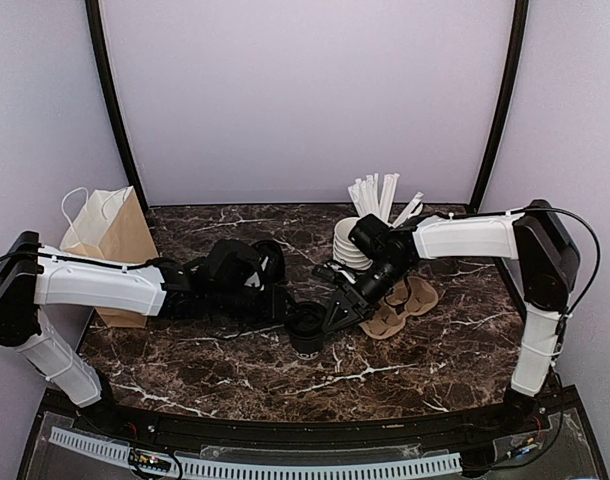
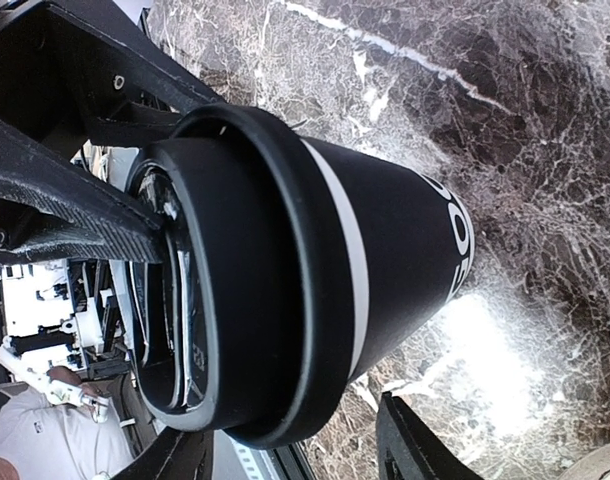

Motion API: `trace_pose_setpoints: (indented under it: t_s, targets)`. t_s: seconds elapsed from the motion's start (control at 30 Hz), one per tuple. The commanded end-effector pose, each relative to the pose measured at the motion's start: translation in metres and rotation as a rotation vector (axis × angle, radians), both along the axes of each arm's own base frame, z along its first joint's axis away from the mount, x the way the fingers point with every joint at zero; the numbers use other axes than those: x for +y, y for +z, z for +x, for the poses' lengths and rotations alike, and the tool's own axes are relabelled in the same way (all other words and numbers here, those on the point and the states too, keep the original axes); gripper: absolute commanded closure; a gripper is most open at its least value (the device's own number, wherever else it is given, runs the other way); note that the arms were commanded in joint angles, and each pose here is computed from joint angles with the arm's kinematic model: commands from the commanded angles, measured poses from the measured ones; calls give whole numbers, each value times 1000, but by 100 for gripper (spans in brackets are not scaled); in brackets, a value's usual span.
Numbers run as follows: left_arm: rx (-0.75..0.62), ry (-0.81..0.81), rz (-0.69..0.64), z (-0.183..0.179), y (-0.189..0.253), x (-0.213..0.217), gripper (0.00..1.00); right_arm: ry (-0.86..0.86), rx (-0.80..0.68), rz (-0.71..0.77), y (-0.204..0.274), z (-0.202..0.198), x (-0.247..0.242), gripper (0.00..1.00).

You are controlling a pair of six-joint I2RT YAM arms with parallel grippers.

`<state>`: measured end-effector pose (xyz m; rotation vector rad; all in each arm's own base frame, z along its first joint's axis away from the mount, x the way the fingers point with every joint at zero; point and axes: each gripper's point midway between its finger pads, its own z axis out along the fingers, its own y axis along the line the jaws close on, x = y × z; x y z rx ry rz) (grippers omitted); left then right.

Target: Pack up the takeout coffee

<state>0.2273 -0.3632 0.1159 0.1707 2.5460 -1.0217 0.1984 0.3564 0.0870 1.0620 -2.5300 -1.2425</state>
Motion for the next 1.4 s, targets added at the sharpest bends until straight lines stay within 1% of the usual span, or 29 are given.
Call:
trace_pose_setpoints:
  t_s: [0.0, 0.07, 0.13, 0.2, 0.23, 0.3, 0.33, 0.37, 0.4, 0.47, 0.53, 0.6, 0.63, 0.7, 0.87, 0.97, 1.2, 1.37]
  targets:
    - [193, -68, 241, -47, -87, 35, 60, -51, -315, -564, -133, 38, -77, 45]
    - [197, -63, 262, -48, -95, 39, 60, -43, -323, -567, -132, 36, -79, 44]
    - [197, -59, 283, -48, -101, 43, 61, -19, -301, -504, -123, 30, -70, 45]
    - [163, -76, 286, -45, -97, 41, 61, 22, -237, -362, -103, 15, -48, 46]
    - [134, -81, 274, -41, -90, 39, 61, 76, -211, -245, -85, 4, -33, 47]
    - [50, -114, 232, -34, -69, 30, 60, 116, -211, -79, -48, -6, -12, 47]
    - [-15, -143, 202, -29, -53, 24, 59, 128, -226, -6, -28, -8, -4, 46]
    - [-52, -150, 191, -25, -45, 21, 58, 138, -240, 54, -11, -10, 2, 46]
    - [-121, -177, 165, -20, -28, 15, 58, 146, -250, 100, 4, -12, 6, 45]
    - [-215, -213, 138, -12, -4, 6, 56, 175, -255, 169, 27, -17, 10, 43]
    - [-292, -252, 103, -9, 19, -3, 54, 209, -233, 243, 46, -27, 11, 41]
    - [-355, -300, 35, -10, 41, -14, 49, 235, -202, 315, 59, -39, 11, 39]
    - [-390, -308, 0, -8, 53, -20, 48, 241, -188, 332, 62, -42, 10, 38]
    - [-434, -325, -18, -4, 66, -25, 44, 254, -174, 338, 63, -45, 10, 38]
    - [-443, -302, -1, 13, 71, -30, 43, 258, -156, 323, 63, -43, 11, 38]
    - [-457, -288, -9, 17, 78, -30, 42, 262, -149, 304, 60, -43, 10, 38]
    - [-418, -259, 37, 23, 62, -19, 41, 257, -159, 266, 49, -41, 7, 39]
    - [-428, -247, 40, 23, 66, -15, 40, 257, -171, 265, 50, -39, 7, 39]
